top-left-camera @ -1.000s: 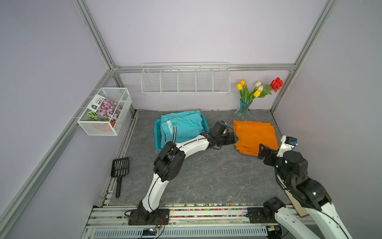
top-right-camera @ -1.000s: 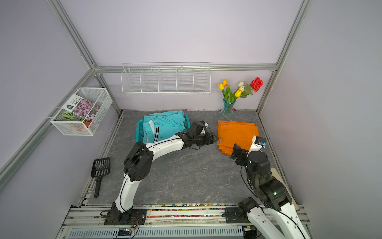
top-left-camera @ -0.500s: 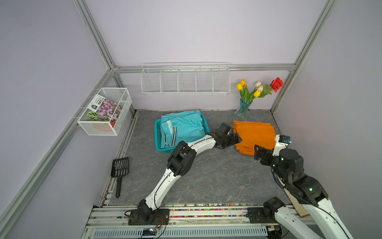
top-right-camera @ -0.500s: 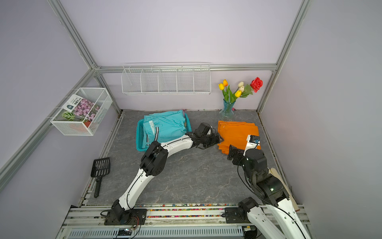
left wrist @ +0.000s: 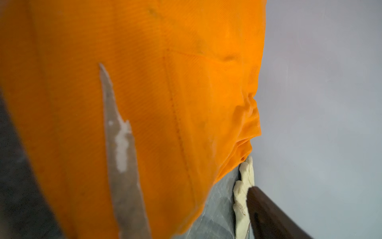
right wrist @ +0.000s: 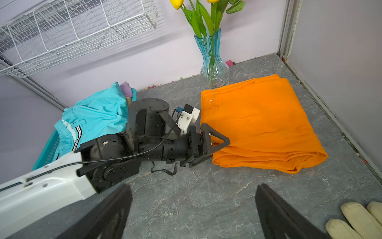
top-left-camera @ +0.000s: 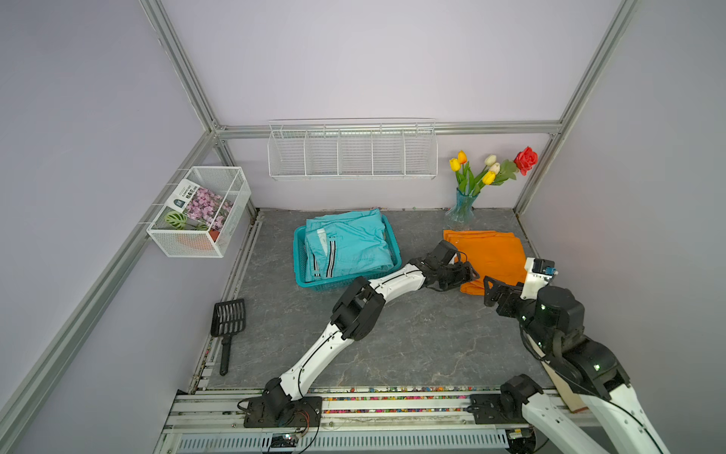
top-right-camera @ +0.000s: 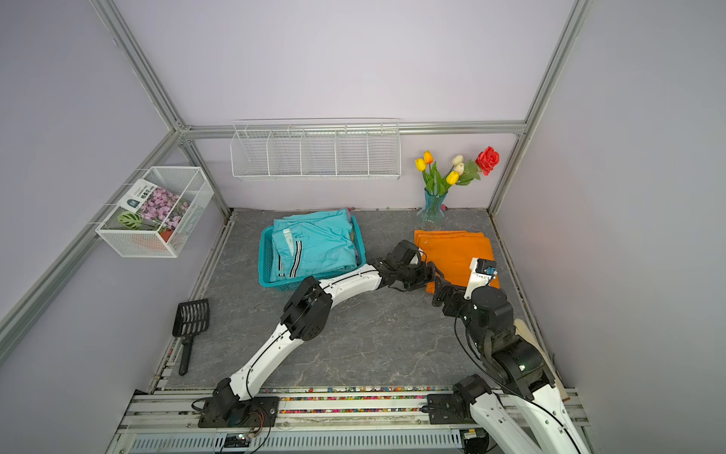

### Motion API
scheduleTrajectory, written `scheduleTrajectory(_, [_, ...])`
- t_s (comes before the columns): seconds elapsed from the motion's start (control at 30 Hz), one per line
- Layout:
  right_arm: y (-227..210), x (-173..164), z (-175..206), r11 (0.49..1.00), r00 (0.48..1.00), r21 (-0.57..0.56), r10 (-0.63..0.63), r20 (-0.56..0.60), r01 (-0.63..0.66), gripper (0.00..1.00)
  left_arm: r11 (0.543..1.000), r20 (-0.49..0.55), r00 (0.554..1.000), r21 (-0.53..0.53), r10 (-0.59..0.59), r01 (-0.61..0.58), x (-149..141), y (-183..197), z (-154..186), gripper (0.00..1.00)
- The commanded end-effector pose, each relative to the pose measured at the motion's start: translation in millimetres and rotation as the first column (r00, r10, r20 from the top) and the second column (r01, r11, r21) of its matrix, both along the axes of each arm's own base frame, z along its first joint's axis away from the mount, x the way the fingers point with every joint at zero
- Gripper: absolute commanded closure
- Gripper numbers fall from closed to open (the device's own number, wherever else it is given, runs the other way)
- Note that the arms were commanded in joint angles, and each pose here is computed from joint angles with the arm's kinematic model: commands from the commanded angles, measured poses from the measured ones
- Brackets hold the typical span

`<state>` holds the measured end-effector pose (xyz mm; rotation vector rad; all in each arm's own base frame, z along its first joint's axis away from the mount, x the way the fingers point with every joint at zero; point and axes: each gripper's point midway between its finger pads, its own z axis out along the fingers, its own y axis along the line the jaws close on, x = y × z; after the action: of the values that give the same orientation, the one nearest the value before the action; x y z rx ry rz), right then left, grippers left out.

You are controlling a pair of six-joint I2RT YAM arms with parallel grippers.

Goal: Put the folded long pants in the basket
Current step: Move the long pant to the center of the board.

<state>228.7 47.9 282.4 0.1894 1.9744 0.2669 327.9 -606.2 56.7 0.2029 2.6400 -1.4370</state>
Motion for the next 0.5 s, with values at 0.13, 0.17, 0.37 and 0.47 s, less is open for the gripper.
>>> scheduleTrajectory(0.13, [3.2, 2.2, -3.3, 1.000, 1.000, -0.005, 0.016, -0.002, -0.016, 0.02, 0.980, -0.103, 0.993, 0.197, 0.057, -0.036, -4.8, 31.0, -77.1, 0.87])
scheduleTrajectory(0.17, [3.6, 3.4, -4.4, 1.000, 1.000, -0.005, 0.015, -0.005, -0.015, 0.02, 0.977, -0.091, 0.994, 0.210, 0.066, -0.045, -4.0, 34.6, -75.2, 1.00])
scheduleTrajectory(0.37, [8.2, 9.4, -11.6, 1.000, 0.999, -0.004, 0.023, -0.031, -0.023, 0.02, 0.978, -0.044, 0.996, 0.202, 0.072, -0.062, -14.6, 57.4, -52.3, 1.00])
scheduleTrajectory(0.47, [7.4, 11.2, -14.9, 1.000, 0.999, -0.001, 0.010, -0.048, -0.010, 0.02, 0.973, -0.005, 0.996, 0.216, 0.090, -0.087, -28.4, 87.4, -38.4, 1.00])
